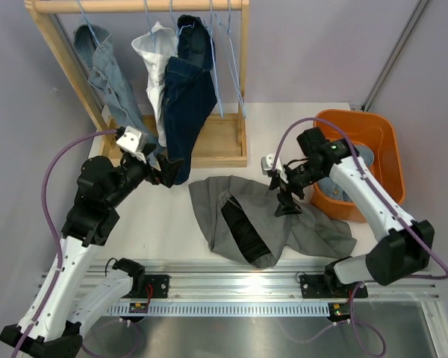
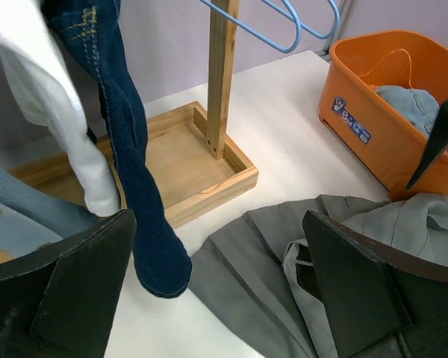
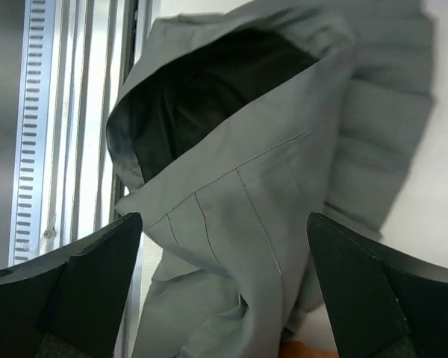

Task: Remove the skirt from the hanger
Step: Place the hanger at the clothesline, then pick up the skirt from the center of the board.

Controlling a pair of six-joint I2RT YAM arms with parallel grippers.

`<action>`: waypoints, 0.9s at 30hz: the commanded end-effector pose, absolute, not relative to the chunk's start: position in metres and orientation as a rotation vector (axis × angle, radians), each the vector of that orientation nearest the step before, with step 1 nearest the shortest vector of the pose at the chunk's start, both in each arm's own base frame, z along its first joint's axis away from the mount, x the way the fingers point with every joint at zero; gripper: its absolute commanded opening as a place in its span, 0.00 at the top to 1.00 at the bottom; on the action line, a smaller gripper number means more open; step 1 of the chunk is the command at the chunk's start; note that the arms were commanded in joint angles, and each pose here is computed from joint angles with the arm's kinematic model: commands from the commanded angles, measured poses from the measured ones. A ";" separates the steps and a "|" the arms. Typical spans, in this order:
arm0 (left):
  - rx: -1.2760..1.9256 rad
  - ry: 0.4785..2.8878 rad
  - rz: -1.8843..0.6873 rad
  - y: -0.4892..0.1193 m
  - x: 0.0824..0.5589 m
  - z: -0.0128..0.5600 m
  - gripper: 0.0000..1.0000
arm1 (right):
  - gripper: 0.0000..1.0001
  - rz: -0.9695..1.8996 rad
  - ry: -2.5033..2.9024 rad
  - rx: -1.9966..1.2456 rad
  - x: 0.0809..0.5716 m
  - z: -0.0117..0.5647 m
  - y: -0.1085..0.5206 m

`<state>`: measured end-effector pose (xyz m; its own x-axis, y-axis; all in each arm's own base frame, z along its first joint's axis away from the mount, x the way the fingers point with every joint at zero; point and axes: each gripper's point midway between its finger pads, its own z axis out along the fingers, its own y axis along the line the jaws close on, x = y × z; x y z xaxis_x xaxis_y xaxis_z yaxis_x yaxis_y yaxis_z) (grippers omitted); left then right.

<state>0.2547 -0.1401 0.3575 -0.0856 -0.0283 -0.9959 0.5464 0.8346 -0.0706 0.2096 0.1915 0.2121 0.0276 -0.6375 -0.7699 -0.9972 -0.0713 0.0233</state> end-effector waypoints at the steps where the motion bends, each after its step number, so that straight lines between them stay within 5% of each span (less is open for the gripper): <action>1: 0.443 1.578 -0.543 -0.148 0.256 0.357 0.01 | 0.01 0.910 1.609 -1.865 0.210 0.180 0.196; 17: 0.418 1.625 -0.531 -0.140 0.243 0.337 0.01 | 0.03 0.489 2.033 -1.931 0.242 0.051 0.207; 24: 0.430 1.620 -0.529 -0.141 0.246 0.339 0.01 | 0.34 0.445 2.163 -1.952 0.231 0.018 0.208; 27: 0.435 1.618 -0.534 -0.143 0.247 0.340 0.01 | 0.67 0.443 2.228 -1.894 0.231 0.012 0.211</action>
<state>0.2441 -0.1398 0.3284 -0.1555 -0.0162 -0.9877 0.5535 0.8267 -0.1007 0.2242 0.2097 0.0203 -0.1076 -0.9290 -0.3542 -0.9894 0.0651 0.1299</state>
